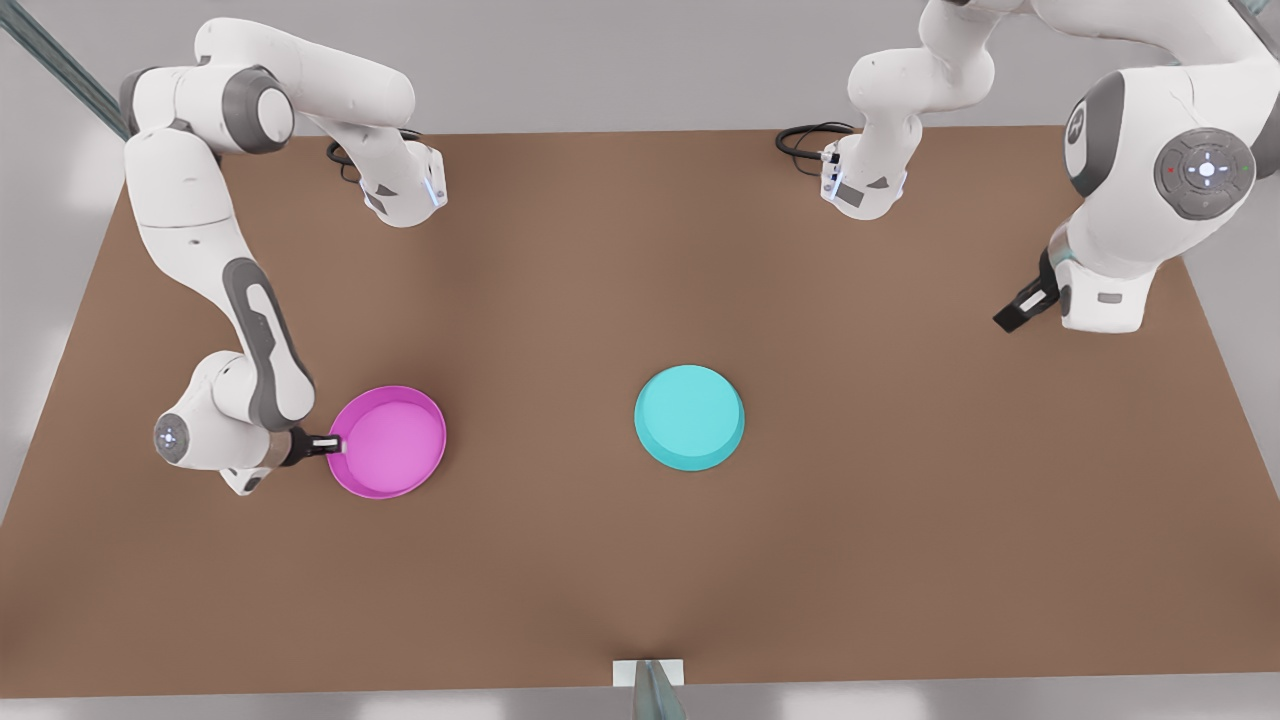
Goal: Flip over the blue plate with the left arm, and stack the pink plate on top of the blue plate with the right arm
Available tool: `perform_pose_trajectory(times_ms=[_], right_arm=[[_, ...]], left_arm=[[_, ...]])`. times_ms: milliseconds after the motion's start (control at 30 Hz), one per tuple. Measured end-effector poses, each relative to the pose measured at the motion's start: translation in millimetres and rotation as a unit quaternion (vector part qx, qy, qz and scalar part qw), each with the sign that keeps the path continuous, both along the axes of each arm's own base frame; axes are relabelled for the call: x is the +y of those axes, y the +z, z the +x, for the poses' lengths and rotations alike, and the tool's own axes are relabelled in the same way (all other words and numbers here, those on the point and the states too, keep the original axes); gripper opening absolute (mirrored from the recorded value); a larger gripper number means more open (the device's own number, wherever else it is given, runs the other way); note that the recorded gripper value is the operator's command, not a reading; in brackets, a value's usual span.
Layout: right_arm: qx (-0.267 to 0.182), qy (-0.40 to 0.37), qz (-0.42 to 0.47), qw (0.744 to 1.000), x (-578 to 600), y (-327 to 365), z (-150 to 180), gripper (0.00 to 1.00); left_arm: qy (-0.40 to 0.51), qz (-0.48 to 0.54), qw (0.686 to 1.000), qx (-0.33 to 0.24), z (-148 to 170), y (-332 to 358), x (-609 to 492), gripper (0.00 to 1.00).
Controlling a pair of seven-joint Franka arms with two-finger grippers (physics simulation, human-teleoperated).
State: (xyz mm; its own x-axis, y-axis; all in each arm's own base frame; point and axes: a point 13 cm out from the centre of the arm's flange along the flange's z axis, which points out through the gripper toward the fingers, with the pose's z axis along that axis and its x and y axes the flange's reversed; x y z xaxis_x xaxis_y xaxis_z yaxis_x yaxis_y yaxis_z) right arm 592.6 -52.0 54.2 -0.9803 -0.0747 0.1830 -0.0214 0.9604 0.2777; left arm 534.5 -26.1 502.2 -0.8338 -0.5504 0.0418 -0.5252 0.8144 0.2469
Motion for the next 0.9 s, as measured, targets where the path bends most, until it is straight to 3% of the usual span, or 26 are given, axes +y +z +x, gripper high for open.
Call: perform_pose_trajectory(times_ms=[167, 300, 500, 667, 900], right_arm=[[0.003, -0.009, 0.030, 1.000, 0, 9, -2, 0.21], [-0.005, -0.003, 0.060, 0.998, 16, 40, 15, 0.21], [-0.036, 0.095, 0.093, 0.990, 150, 109, 55, 0.21], [-0.038, 0.159, 0.108, 0.980, 305, 130, 36, 0.21], [-0.053, 0.159, 0.116, 0.979, 470, 99, 13, 0.21]], left_arm=[[-0.095, -0.028, 0.995, 0.004, 5, -7, -4, 1.00], [-0.152, -0.040, 0.988, 0.002, 10, -4, -4, 1.00], [-0.220, -0.050, 0.974, 0.007, 13, -3, -6, 1.00], [-0.260, -0.055, 0.964, 0.011, 14, -3, -6, 1.00], [-0.299, -0.061, 0.952, 0.019, 15, -4, -5, 1.00]])
